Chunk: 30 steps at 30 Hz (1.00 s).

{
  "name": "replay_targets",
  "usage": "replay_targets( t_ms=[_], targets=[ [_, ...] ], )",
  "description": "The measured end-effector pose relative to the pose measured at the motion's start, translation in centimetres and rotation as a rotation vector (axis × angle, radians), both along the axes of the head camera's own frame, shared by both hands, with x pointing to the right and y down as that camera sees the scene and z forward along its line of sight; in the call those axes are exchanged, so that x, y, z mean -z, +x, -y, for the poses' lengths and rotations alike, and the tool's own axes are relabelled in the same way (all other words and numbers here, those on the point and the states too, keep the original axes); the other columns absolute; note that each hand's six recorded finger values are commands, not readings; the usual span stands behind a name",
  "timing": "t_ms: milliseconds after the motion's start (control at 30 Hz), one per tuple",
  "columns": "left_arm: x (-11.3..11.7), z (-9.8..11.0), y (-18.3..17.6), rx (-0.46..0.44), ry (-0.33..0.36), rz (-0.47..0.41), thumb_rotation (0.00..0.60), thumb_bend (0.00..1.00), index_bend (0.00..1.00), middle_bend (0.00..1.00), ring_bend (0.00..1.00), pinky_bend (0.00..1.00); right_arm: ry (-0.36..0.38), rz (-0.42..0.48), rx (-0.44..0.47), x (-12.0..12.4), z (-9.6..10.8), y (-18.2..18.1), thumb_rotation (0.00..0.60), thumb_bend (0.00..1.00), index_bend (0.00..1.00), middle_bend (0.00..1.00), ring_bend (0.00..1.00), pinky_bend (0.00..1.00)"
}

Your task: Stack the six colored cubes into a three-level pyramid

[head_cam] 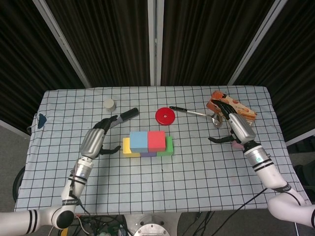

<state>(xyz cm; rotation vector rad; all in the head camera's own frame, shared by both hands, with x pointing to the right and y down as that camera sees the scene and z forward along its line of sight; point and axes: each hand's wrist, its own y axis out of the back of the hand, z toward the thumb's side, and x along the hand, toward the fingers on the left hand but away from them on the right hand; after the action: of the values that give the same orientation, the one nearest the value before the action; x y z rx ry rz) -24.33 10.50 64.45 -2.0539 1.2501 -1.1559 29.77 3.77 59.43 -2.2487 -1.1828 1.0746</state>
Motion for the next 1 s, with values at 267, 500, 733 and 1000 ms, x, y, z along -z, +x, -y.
replay_targets(
  t_ms=[267,500,733,1000],
  targets=[
    [-0.7,0.3,-5.1,0.097,0.017,0.034,0.6,0.16,0.07,0.13,0.1,0.17,-0.074,-0.019,0.054,-3.2,-0.1,-4.3,0.6,0.05,0.0,0.02,0.0,0.0],
    [-0.7,0.4,-6.2,0.096,0.025,0.035,0.6,0.16,0.07,0.13,0.09,0.17,-0.112,-0.061,0.084,-5.4,-0.3,-6.7,0.6,0.06,0.0,0.0,0.0,0.0],
    [-0.7,0.2,-8.8,0.14,0.036,0.079,0.6,0.17,0.07,0.13,0.08,0.17,-0.138,-0.066,0.112,-7.2,-0.9,-9.7,0.6,0.11,0.0,0.0,0.0,0.0],
    [-0.7,-0.2,-12.1,0.187,0.038,0.133,0.6,0.17,0.07,0.13,0.08,0.17,-0.145,-0.088,0.134,-8.8,-1.3,-11.5,0.6,0.13,0.0,0.0,0.0,0.0]
  ],
)
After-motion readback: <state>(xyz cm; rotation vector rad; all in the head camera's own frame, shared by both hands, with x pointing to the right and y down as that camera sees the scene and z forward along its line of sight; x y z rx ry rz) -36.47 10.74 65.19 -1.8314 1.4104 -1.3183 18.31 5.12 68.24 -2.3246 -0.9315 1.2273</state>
